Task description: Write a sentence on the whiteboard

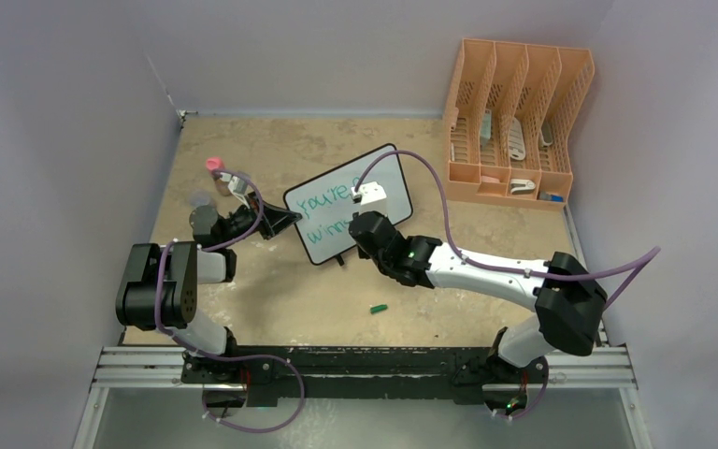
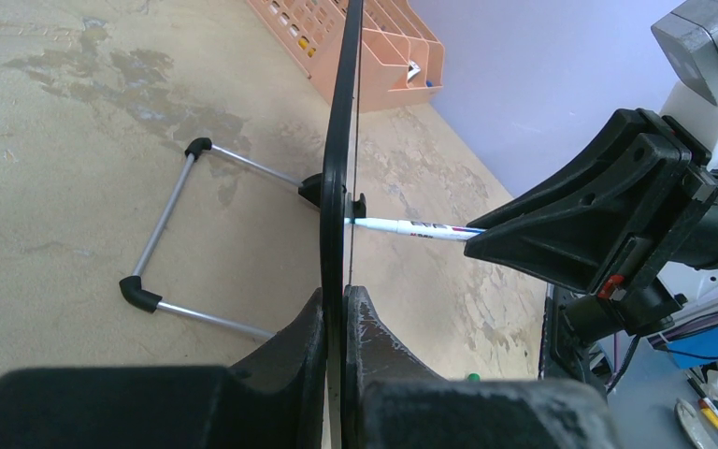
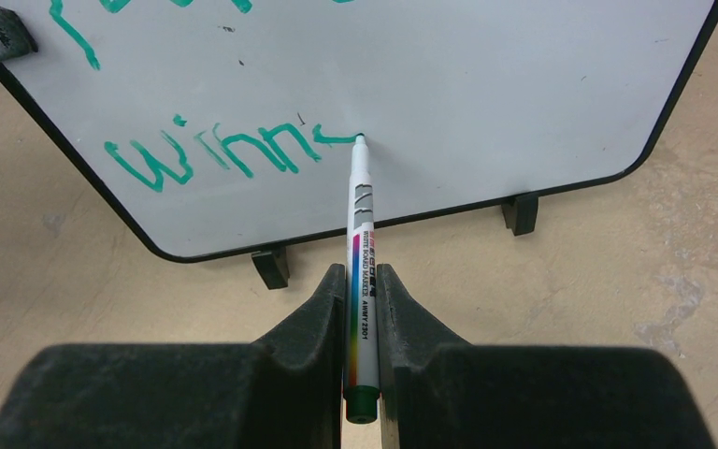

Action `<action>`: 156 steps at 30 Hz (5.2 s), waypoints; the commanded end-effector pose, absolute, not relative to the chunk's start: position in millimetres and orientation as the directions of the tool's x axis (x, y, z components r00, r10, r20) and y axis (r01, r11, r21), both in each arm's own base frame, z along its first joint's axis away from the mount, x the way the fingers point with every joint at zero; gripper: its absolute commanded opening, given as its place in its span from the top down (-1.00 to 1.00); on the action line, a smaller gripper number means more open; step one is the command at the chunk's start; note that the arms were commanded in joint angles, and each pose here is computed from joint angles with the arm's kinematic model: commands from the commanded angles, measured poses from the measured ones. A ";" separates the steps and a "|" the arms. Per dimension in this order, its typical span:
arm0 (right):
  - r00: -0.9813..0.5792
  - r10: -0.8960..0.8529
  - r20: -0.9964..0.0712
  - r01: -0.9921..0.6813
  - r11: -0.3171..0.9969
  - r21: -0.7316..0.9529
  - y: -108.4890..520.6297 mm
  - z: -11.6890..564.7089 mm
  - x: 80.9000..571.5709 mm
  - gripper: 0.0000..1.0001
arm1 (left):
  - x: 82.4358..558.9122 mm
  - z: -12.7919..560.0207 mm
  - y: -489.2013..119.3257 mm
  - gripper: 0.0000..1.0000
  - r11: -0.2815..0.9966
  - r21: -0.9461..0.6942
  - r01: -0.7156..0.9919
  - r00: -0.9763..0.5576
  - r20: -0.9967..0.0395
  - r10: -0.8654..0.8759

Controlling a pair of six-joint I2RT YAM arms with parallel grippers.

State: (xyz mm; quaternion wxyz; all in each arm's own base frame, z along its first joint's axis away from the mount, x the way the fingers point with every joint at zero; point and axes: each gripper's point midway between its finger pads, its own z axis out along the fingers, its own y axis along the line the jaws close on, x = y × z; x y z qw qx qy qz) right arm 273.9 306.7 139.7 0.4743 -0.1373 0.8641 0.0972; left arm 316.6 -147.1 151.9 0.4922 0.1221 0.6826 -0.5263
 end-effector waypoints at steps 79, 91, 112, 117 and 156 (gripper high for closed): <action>-0.476 -0.141 -0.868 -0.349 0.936 0.039 301.6 151.4 268.4 1.00 | 319.7 166.8 -144.4 1.00 0.430 -0.529 0.732 -0.414 -0.846 -0.337; -0.443 -0.105 -0.890 -0.372 0.925 0.076 303.0 170.8 267.0 1.00 | 320.2 166.4 -144.0 1.00 0.434 -0.528 0.730 -0.413 -0.846 -0.336; -0.428 -0.089 -0.900 -0.339 0.939 0.068 305.3 171.3 283.6 1.00 | 320.3 165.8 -144.3 1.00 0.431 -0.531 0.730 -0.417 -0.845 -0.334; -0.425 -0.088 -0.901 -0.341 0.937 0.069 307.0 171.6 284.4 1.00 | 320.2 165.7 -144.2 1.00 0.432 -0.531 0.729 -0.417 -0.845 -0.335; -0.417 -0.094 -0.904 -0.332 0.942 0.055 310.8 170.2 293.7 1.00 | 320.3 165.8 -144.0 1.00 0.434 -0.529 0.729 -0.415 -0.846 -0.334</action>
